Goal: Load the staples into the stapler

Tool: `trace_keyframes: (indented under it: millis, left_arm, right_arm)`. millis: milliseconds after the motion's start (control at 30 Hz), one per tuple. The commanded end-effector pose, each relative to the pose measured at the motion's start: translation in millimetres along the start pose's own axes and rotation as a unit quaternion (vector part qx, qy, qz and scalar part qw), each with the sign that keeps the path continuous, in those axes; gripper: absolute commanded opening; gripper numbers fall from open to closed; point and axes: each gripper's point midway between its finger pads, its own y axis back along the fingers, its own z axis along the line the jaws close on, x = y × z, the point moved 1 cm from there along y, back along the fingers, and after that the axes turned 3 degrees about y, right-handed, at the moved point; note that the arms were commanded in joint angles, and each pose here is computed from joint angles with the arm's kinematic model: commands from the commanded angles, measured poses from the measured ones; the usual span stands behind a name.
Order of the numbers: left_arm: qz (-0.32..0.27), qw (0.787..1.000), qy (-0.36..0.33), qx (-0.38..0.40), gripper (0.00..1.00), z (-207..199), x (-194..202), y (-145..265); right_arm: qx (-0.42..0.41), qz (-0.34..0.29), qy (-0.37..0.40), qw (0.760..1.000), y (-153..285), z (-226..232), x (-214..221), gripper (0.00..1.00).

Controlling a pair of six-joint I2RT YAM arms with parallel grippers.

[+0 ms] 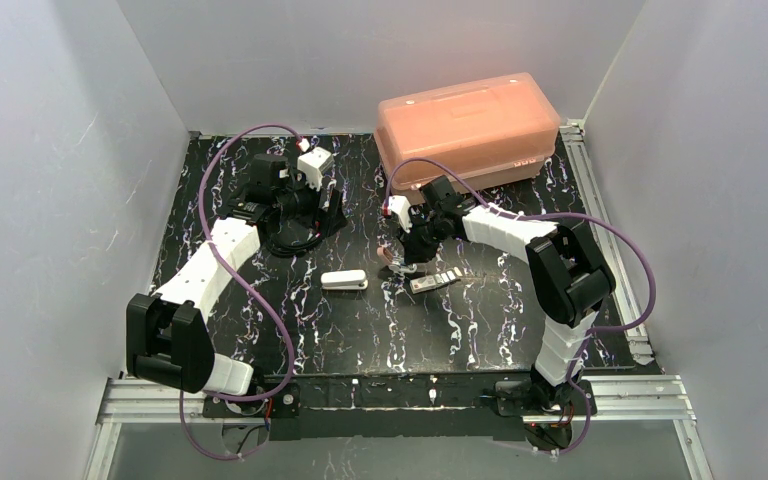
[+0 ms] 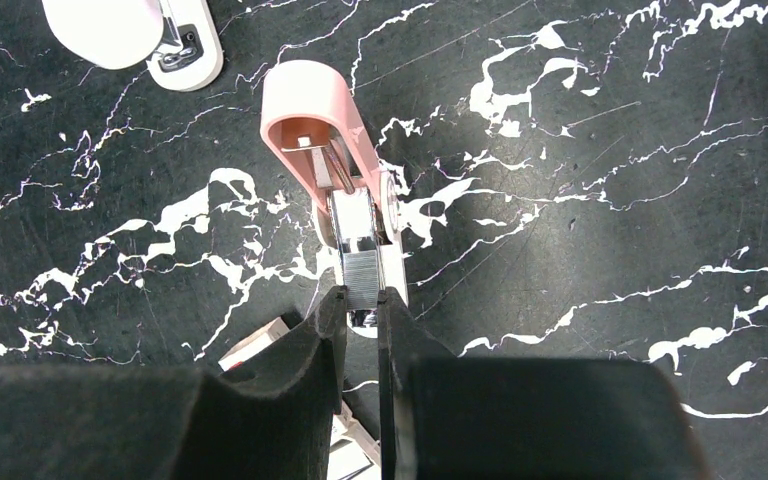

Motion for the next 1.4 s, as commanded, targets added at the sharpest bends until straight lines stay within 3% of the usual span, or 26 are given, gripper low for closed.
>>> trace_keyframes:
  millis: [0, 567, 1367]
  left_arm:
    - [-0.015, 1.0, -0.009, 0.009, 0.94, -6, -6, 10]
    - [-0.012, 1.0, -0.008, 0.011, 0.94, -5, -3, 7]
    - [-0.012, 1.0, -0.006, 0.014, 0.94, -6, -4, 7]
  right_arm:
    - [0.006, -0.022, 0.003, 1.0, 11, -3, -19, 0.15]
    - [0.05, -0.046, -0.023, 0.997, 30, -7, -32, 0.15]
    - [0.041, -0.014, -0.056, 0.998, 14, 6, -12, 0.15]
